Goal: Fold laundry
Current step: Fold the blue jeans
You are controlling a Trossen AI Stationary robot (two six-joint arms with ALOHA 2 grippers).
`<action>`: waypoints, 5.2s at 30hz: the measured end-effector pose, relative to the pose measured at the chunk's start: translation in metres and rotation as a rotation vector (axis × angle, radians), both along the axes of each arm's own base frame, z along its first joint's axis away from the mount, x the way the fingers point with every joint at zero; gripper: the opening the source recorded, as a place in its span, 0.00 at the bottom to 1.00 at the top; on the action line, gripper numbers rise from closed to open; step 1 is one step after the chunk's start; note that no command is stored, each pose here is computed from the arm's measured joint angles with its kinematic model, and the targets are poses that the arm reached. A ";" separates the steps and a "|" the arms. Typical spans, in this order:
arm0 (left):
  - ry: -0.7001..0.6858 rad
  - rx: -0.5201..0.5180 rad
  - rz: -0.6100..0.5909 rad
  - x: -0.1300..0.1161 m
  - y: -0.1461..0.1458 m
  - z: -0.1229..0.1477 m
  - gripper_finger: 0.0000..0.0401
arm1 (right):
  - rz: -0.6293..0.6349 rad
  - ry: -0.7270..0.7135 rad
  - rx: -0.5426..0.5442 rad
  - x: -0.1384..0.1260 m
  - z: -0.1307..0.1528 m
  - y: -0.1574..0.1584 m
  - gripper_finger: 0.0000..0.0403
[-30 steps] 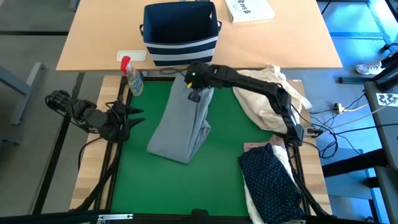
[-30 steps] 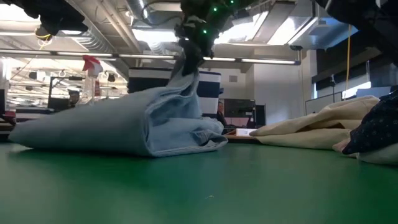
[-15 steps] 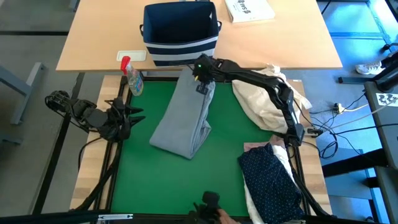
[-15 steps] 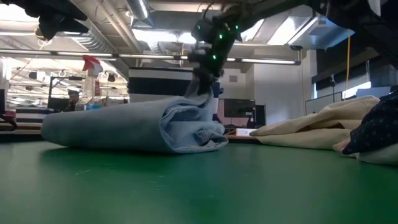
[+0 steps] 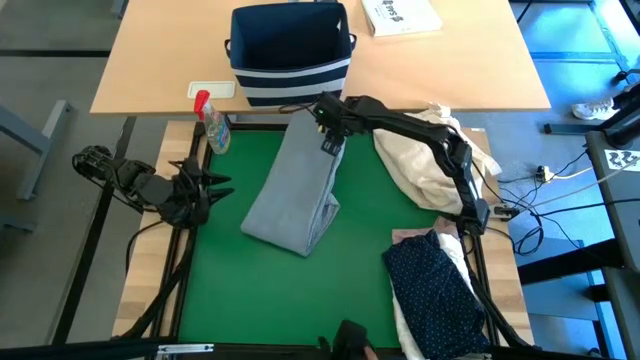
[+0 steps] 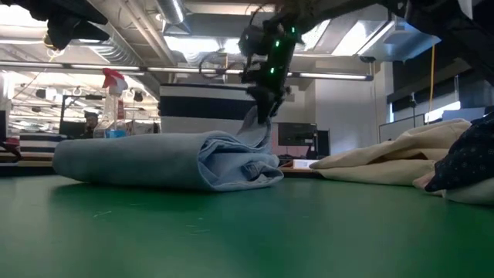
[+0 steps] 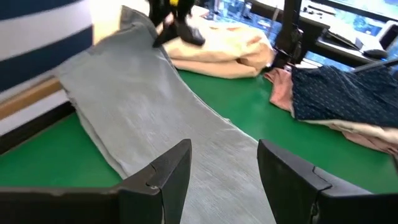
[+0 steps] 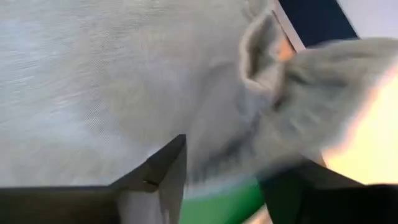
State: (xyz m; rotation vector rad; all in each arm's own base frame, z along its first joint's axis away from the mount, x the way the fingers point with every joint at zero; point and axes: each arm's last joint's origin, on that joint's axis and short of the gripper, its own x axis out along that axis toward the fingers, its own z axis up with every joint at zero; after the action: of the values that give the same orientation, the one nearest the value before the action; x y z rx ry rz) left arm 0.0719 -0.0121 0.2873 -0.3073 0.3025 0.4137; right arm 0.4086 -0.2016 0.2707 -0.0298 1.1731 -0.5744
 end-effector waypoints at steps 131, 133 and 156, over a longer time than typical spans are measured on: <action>0.266 0.136 -0.093 0.230 0.185 -0.171 0.42 | -0.072 -0.417 0.297 -0.045 -0.164 0.252 0.54; 0.263 0.109 -0.081 0.229 0.185 -0.170 0.42 | -0.072 -0.423 0.294 -0.044 -0.163 0.252 0.54; 0.304 -0.034 -0.111 0.205 0.155 -0.106 0.38 | 0.065 -0.535 0.301 -0.032 -0.108 0.256 0.54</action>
State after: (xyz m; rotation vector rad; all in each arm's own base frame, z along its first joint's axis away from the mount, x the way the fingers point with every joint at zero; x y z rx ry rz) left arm 0.2764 0.1426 0.1811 -0.2590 0.6221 0.3459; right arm 0.3770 0.0547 0.1623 0.3240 0.7213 -0.3131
